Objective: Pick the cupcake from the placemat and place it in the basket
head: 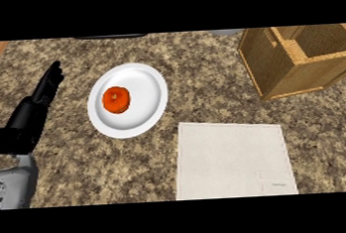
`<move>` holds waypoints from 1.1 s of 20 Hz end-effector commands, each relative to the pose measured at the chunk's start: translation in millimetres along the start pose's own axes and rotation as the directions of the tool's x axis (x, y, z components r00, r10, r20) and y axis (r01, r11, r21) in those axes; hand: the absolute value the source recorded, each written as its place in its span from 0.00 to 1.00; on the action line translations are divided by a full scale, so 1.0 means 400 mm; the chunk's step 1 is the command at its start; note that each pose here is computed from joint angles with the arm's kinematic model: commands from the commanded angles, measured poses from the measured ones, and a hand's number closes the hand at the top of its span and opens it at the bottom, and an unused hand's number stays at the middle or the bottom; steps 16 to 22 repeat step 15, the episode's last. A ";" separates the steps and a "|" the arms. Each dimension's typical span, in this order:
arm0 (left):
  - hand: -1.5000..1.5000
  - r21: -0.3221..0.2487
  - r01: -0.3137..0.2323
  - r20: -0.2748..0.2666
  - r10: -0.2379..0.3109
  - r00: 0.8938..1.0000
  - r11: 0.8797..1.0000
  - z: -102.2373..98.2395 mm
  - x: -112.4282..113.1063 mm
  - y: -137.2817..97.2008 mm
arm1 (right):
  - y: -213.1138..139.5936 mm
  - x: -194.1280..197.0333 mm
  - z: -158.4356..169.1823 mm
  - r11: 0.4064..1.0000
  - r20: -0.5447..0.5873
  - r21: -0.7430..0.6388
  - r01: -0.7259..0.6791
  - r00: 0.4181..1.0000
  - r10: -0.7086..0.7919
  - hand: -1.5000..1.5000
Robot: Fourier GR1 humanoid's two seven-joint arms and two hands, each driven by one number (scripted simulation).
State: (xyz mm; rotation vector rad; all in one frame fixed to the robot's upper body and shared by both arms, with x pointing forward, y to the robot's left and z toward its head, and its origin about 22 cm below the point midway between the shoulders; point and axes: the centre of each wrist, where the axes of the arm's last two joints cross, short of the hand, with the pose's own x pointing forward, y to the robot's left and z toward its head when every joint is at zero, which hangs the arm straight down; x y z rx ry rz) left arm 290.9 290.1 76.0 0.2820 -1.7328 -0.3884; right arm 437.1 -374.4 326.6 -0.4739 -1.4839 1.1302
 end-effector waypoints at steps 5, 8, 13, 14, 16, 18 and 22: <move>0.50 0.002 0.001 0.001 -0.001 1.000 1.000 -0.007 0.000 -0.012 | -0.024 -0.034 0.022 0.871 0.042 -0.273 0.410 0.909 -0.415 0.00; 0.50 -0.006 -0.001 0.001 0.001 1.000 1.000 -0.008 0.001 -0.007 | -0.077 -0.075 0.108 0.795 0.028 -0.388 0.466 0.868 -0.496 0.00; 0.50 -0.017 -0.003 0.023 0.003 1.000 1.000 -0.009 0.009 -0.023 | -0.086 -0.177 0.227 0.666 0.058 -0.543 0.511 0.814 -0.577 0.00; 0.50 -0.023 0.002 0.047 -0.001 0.999 1.000 -0.026 0.040 -0.005 | -0.110 -0.178 0.262 0.658 0.050 -0.557 0.506 0.812 -0.582 0.00; 0.50 -0.012 -0.030 0.034 0.030 0.999 0.999 -0.014 0.022 -0.044 | -0.125 -0.174 0.280 0.637 0.056 -0.586 0.501 0.809 -0.585 0.00; 0.50 -0.012 -0.030 0.034 0.030 0.999 0.999 -0.014 0.022 -0.044 | -0.125 -0.174 0.280 0.637 0.056 -0.586 0.501 0.809 -0.585 0.00; 0.50 -0.012 -0.030 0.034 0.030 0.999 0.999 -0.014 0.022 -0.044 | -0.125 -0.174 0.280 0.637 0.056 -0.586 0.501 0.809 -0.585 0.00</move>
